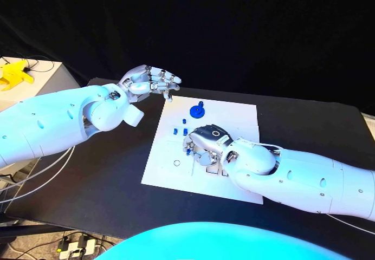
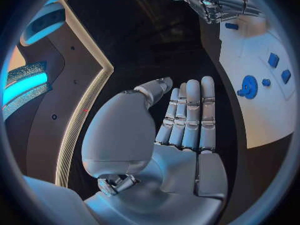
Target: Assemble the parts on the task board
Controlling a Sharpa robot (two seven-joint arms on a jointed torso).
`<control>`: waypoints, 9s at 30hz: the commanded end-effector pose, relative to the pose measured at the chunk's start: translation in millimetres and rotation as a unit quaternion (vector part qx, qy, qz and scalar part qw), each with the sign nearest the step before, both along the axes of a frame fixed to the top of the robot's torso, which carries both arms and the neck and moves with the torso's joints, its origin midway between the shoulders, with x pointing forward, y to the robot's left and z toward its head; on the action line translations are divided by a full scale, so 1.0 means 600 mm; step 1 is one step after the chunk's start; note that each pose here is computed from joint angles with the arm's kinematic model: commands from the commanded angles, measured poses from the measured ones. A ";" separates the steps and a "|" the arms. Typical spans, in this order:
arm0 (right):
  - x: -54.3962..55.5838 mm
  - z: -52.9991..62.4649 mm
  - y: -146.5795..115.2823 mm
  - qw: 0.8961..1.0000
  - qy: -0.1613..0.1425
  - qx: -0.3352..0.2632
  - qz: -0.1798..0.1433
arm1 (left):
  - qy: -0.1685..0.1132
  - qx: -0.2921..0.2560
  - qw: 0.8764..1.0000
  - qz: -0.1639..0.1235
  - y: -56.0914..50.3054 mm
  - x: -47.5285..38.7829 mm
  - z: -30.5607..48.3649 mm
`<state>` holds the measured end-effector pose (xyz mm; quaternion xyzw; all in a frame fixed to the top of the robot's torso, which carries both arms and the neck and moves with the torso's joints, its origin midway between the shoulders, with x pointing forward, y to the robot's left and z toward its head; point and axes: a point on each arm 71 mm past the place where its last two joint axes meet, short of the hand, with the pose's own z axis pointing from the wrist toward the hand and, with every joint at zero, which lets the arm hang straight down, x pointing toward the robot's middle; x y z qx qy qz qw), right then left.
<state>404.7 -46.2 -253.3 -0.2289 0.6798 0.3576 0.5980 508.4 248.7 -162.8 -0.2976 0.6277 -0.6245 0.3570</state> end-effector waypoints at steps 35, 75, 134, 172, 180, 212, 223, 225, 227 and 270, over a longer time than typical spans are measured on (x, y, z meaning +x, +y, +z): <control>0.003 -0.023 0.001 0.999 0.015 -0.021 0.023 | 0.006 -0.004 1.000 -0.011 -0.003 -0.001 0.000; 0.069 0.077 -0.210 0.993 0.023 -0.059 -0.100 | 0.012 0.000 1.000 -0.011 0.001 -0.002 -0.006; 0.079 0.043 -0.165 0.992 0.030 -0.077 -0.092 | 0.018 0.003 1.000 -0.013 0.004 -0.002 -0.010; 0.034 0.120 -0.133 0.994 0.016 0.073 -0.086 | 0.020 0.005 1.000 -0.012 0.006 0.000 -0.011; 0.011 0.117 -0.056 0.997 0.009 0.076 -0.022 | 0.019 0.004 1.000 -0.013 0.002 0.000 -0.011; -0.024 0.027 0.064 0.997 0.039 -0.019 0.063 | 0.014 -0.001 1.000 -0.011 -0.007 0.001 -0.009; -0.026 0.018 0.065 0.997 0.039 -0.032 0.064 | 0.015 -0.001 1.000 -0.012 -0.007 0.001 -0.010; -0.025 0.016 0.064 0.997 0.038 -0.035 0.063 | 0.015 -0.001 1.000 -0.012 -0.007 0.001 -0.010; -0.025 0.015 0.064 0.997 0.037 -0.037 0.063 | 0.015 -0.001 1.000 -0.012 -0.007 0.001 -0.010; -0.024 0.009 0.059 0.998 0.022 0.006 0.065 | 0.019 0.001 1.000 -0.014 -0.005 0.001 -0.011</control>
